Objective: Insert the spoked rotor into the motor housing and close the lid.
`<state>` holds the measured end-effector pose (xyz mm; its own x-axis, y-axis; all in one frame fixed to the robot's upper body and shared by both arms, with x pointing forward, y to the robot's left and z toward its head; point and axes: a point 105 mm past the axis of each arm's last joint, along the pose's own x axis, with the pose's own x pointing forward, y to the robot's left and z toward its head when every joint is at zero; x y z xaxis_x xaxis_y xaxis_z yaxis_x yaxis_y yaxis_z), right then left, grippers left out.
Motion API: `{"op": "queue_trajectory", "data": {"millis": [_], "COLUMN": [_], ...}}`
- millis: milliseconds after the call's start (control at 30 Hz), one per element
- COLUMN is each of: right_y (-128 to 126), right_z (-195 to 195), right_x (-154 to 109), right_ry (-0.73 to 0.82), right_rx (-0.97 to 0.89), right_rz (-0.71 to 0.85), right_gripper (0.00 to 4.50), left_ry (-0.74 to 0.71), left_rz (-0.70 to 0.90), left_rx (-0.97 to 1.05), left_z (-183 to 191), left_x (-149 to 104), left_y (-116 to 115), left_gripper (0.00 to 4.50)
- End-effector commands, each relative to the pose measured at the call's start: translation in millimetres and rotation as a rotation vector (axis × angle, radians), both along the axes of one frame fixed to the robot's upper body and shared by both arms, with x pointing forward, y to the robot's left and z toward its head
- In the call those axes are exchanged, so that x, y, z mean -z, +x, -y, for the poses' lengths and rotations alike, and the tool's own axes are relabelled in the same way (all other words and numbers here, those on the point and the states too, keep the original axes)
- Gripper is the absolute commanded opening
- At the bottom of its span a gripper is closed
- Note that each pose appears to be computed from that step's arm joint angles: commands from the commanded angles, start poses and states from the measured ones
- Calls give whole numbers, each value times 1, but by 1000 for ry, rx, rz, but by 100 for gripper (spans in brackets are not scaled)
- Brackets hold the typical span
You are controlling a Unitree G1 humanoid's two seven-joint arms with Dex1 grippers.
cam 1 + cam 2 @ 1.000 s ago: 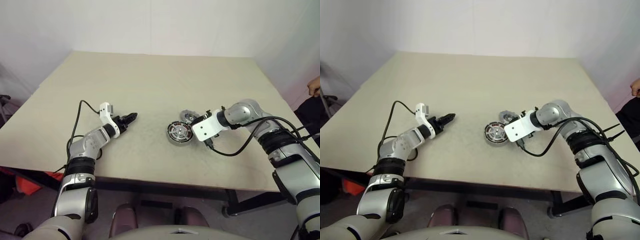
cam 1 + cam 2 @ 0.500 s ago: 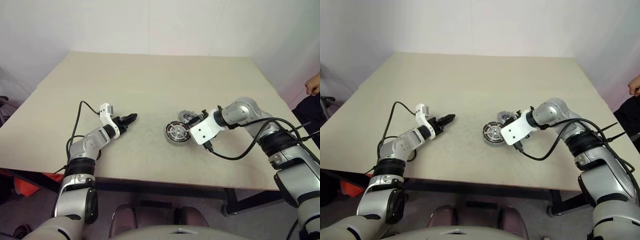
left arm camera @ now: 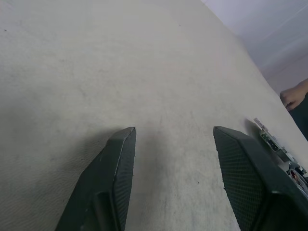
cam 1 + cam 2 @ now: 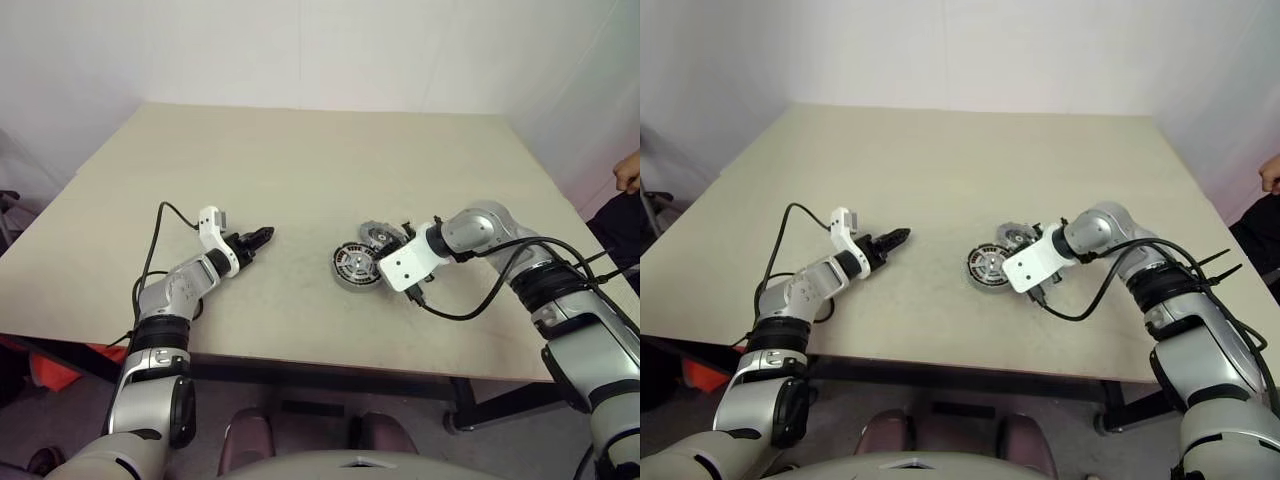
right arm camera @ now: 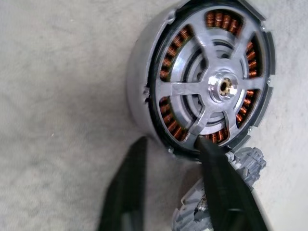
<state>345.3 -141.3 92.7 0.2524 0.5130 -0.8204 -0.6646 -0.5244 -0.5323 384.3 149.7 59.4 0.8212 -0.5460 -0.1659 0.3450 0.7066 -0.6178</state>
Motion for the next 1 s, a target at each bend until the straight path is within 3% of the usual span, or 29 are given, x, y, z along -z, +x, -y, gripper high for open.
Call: {"op": "queue_trajectory", "data": {"millis": [33,167,300,967,1000], "right_y": [2,4,9,10,9], "right_z": [-5,-6,-6,-17,-18], "right_x": [-11,-13,-15,-35,-35], "right_ry": [19,33,53,102,103], "right_rx": [-21,-12,20,-11,-23], "right_rz": [29,31,51,106,106], "right_gripper": [86,86,2,2,29], "left_ry": [7,7,9,13,13], "left_rz": [40,41,42,31,31], "left_rx": [-17,-20,-22,-29,-29], "left_z": [-5,-6,-6,-6,-6], "left_x": [-11,-12,-12,-8,-8], "left_y": [4,5,5,7,7], "left_gripper": [272,272,272,272,272]}}
